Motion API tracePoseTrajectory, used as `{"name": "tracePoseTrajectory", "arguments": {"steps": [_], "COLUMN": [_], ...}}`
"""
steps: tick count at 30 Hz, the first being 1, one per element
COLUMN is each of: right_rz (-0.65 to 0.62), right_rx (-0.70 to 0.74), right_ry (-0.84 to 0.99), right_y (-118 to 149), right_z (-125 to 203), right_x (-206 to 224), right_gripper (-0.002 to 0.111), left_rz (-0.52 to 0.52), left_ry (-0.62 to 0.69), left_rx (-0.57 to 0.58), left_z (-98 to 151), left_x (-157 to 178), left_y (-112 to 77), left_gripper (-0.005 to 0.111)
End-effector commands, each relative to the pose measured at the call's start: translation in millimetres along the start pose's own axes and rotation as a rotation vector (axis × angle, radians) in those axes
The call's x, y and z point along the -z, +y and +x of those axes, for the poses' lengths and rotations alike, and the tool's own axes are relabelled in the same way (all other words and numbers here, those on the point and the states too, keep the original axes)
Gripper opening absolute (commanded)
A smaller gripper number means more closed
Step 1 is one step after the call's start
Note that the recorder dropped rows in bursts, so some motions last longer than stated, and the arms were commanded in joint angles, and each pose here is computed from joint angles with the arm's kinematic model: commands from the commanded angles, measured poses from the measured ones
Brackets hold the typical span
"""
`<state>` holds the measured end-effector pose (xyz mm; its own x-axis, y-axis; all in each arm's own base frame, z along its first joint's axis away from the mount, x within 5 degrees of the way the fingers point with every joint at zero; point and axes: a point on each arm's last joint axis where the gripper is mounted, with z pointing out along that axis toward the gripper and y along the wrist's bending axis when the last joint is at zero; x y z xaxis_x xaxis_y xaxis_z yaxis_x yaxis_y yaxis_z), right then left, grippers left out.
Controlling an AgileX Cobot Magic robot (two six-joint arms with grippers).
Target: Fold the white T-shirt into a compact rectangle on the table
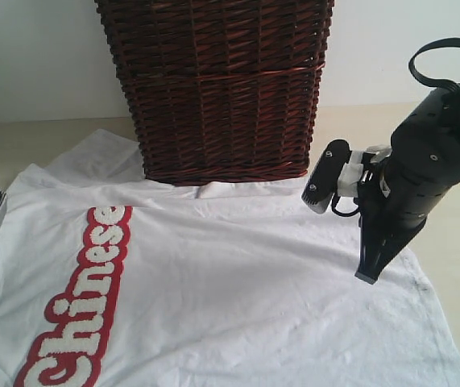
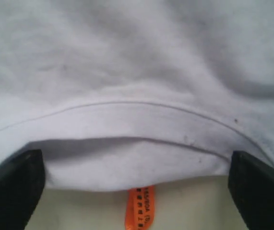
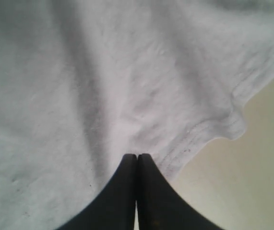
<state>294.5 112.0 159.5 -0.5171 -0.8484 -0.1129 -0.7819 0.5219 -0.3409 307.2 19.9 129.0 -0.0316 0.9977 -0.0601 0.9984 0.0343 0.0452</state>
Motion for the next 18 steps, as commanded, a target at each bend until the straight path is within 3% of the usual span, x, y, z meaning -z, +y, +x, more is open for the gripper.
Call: {"name": "tracePoseTrajectory", "arguments": {"steps": [1, 6, 18], "right_rz": [0.009, 0.007, -0.108], "right_rx": [-0.003, -0.006, 0.152], "right_ry": [-0.021, -0.022, 0.003], "right_y": [-2.8, -2.6, 11.5], "right_z": [-1.5, -1.5, -1.7], "right_x": [3.7, 3.7, -16.8], "right_gripper": [0.0, 0.0, 0.0], "left_rz": [0.042, 0.109, 0.099], "left_ry": [0.007, 0.104, 0.097], "left_rx": [-0.041, -0.024, -0.006], "left_z": [0.4, 10.4, 9.7], "left_x": [-12.0, -27.8, -28.3], "left_y": [-4.4, -8.6, -7.7], "left_gripper": [0.102, 0.102, 0.102]}}
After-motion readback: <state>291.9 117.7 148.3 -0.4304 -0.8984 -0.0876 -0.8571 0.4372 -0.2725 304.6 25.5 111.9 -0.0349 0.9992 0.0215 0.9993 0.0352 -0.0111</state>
